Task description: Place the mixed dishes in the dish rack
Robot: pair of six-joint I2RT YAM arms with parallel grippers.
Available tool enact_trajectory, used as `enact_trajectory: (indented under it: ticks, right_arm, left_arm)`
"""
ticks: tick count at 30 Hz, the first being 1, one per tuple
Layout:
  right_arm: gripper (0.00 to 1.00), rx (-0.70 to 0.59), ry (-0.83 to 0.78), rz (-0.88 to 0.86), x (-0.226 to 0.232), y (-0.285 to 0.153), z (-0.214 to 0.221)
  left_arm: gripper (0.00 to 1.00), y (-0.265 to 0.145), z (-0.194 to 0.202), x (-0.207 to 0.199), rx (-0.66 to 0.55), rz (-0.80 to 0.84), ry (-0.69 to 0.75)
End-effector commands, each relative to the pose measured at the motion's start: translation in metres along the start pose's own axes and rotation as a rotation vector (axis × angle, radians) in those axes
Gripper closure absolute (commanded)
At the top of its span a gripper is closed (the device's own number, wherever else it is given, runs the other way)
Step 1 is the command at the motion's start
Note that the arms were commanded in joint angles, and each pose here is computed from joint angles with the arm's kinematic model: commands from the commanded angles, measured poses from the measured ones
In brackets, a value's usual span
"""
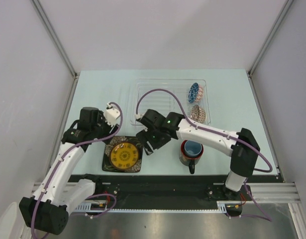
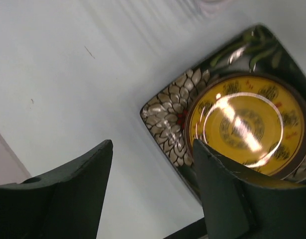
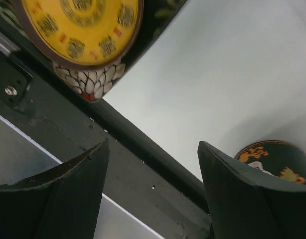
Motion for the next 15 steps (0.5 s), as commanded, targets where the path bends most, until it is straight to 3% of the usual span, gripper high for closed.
enact_trajectory:
  ticks: [1,7,15]
  right_arm:
    - [0.22,-0.066,-0.030,-0.169,0.017,0.001,-0.014]
    - [0.21,-0.135,-0.032,-0.240,0.021,0.026,-0.029]
    - [0.21,-0.079,0.104,-0.426,0.019,0.084,-0.043]
  left_arm:
    - [0.31,-0.004,0.020,0.000,0.063,0.043,0.253]
    - [0.45,-0.007,0.034,-0.012,0.000,0.115,0.388]
    - [0.37,-0.016,0.055,-0.027,-0.107,0.100,0.510]
Point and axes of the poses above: each gripper's point midway between its finger pads, its own y axis out along the fingers, its own x axis along the line the jaws close on, z = x × y, the point moved 9 cm from there along -y, back along the fingers, and after that the axes turned 2 degrees about y, right-handed, at the moved point
